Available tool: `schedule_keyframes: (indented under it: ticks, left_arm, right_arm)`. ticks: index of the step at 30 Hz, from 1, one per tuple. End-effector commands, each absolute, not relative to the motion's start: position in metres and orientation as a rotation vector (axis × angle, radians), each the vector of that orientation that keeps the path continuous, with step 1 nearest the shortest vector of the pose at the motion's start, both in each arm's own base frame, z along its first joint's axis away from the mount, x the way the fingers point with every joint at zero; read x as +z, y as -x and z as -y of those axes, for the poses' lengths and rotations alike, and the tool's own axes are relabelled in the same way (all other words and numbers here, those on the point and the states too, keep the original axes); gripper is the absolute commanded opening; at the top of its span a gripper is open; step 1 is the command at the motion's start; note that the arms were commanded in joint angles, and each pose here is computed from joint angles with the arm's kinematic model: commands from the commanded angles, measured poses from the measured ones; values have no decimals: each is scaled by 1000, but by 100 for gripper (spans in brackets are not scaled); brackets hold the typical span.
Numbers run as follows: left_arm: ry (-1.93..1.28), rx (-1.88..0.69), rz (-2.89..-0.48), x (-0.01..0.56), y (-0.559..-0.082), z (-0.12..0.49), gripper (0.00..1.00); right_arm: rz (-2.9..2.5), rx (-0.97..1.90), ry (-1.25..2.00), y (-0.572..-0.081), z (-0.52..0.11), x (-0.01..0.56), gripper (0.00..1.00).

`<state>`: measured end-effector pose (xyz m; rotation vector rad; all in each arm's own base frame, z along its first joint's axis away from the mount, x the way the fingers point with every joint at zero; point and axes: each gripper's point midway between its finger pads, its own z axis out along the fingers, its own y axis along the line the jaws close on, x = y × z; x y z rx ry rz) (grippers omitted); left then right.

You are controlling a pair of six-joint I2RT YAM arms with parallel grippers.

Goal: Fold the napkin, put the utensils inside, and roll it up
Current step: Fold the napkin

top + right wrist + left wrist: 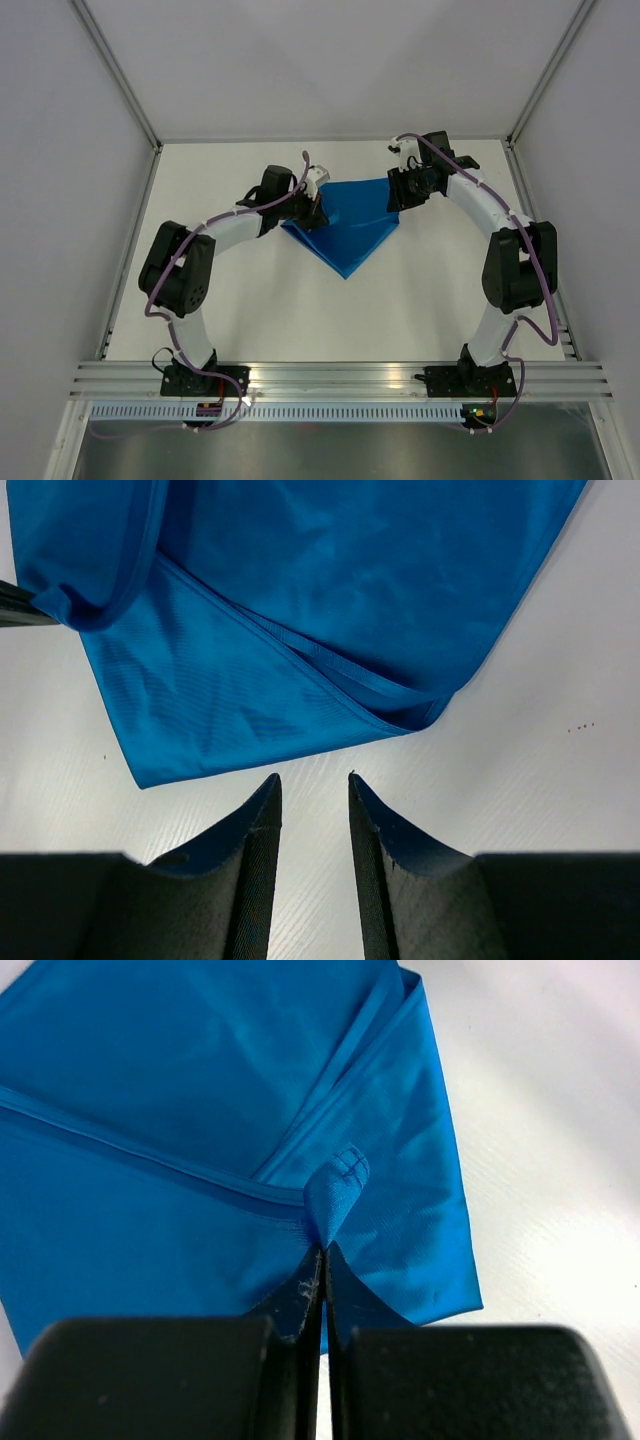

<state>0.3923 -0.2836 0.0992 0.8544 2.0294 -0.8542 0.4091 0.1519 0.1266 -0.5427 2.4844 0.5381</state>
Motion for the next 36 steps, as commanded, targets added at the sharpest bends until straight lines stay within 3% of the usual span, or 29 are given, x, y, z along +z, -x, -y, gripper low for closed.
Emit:
schedule_keyframes:
  ticks: [1, 36]
  left_arm:
    - [-963, -720, -1993, 104, -389, 281, 2]
    - [-1233, -486, -1991, 69, -304, 336, 2]
  right_arm:
    - [-2479, 507, 539, -402, -148, 138, 39]
    - [-2492, 485, 544, -398, -145, 130, 39]
